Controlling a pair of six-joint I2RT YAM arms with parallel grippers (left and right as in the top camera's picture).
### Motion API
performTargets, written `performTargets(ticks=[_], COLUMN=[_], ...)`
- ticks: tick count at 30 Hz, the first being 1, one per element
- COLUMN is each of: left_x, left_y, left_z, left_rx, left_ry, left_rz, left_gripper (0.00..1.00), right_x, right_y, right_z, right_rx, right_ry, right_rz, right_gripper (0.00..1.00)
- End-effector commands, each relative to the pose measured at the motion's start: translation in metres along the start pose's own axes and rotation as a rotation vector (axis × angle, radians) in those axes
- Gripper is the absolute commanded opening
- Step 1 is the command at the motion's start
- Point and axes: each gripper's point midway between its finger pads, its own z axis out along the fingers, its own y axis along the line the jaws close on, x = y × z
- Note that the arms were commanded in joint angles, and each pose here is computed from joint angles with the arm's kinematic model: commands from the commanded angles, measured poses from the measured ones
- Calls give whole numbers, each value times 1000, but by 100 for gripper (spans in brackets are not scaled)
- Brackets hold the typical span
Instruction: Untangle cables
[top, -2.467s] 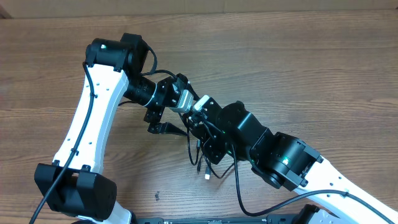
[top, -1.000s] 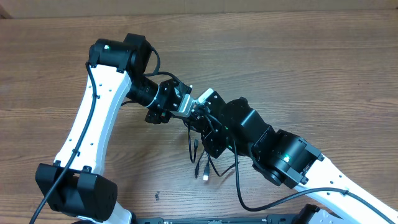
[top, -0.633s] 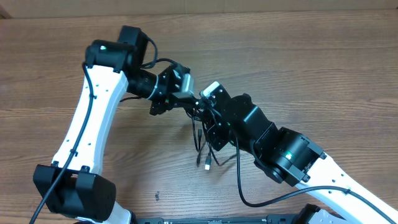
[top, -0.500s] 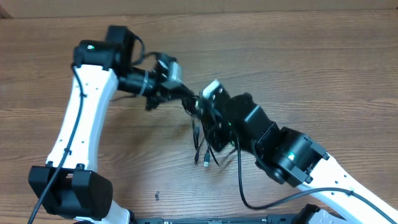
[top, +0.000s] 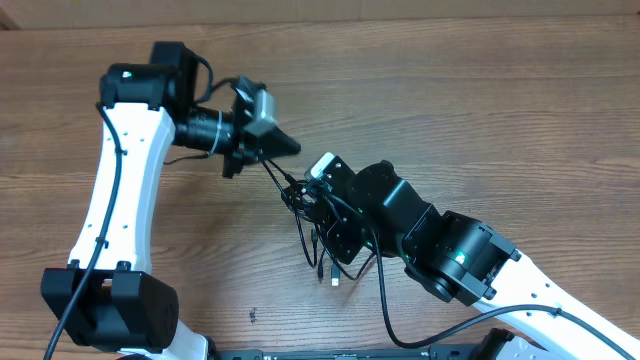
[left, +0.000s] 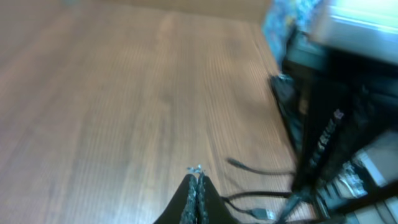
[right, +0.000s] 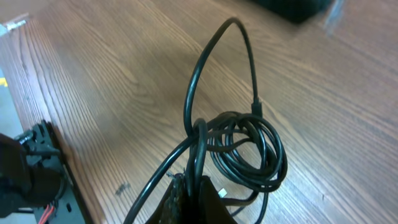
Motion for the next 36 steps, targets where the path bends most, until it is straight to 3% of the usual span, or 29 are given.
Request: performTargets(ticks=[1,7,8,9,10,11,19,20,21,22,25,27,28,31,32,36], left_x=[15,28,27,27,27,27,21,20,20,20,21,22,23,26,26,28], left_y=[-20,-24,-24,-24,-24,-24,-24,-24,-25,-27,-35,-40,-42,-44,-43,-40], left_z=[6,5,6,6,6,6,7,7,9,11,22,29,31,33,32,28], left_rx=[77,99,99,99,99,100,98,98,105,111,157,184,194,203,202,186], left_ry=[120,196,191,191,191,189,157,151,155,160,197,217,232,252,255,253], left_rz=[210,228,228,229,229,229,233,236,239,243,265,281,288,294,293,277], left_gripper=[4,6,19,59,87,100,92,86,69,62,69,67,59,21,15,20], right_x=[-16,-19,-19,-19,-19,-20,-21,-22,-23,-24,-33,-34,-34,-33,-33,-29], right_y=[1,0,-1,-3,-3,-5,-15,-15,-15,-15,-7,-7,-7,-7,-7,-10], right_z=[-6,-7,-7,-7,-7,-7,-8,-8,-8,-8,-9,-9,-9,-9,-9,-9], right_rx=[1,9,14,23,25,31,51,52,49,47,4,3,3,3,4,19], right_ry=[-64,-76,-77,-78,-78,-80,-84,-87,-92,-98,-130,-136,-136,-132,-131,-116], right_rz=[-13,-13,-13,-12,-12,-9,7,7,7,6,-1,-2,-2,-1,-1,2], right_gripper=[4,4,4,4,4,4,4,4,4,4,4,4,4,4,4,4])
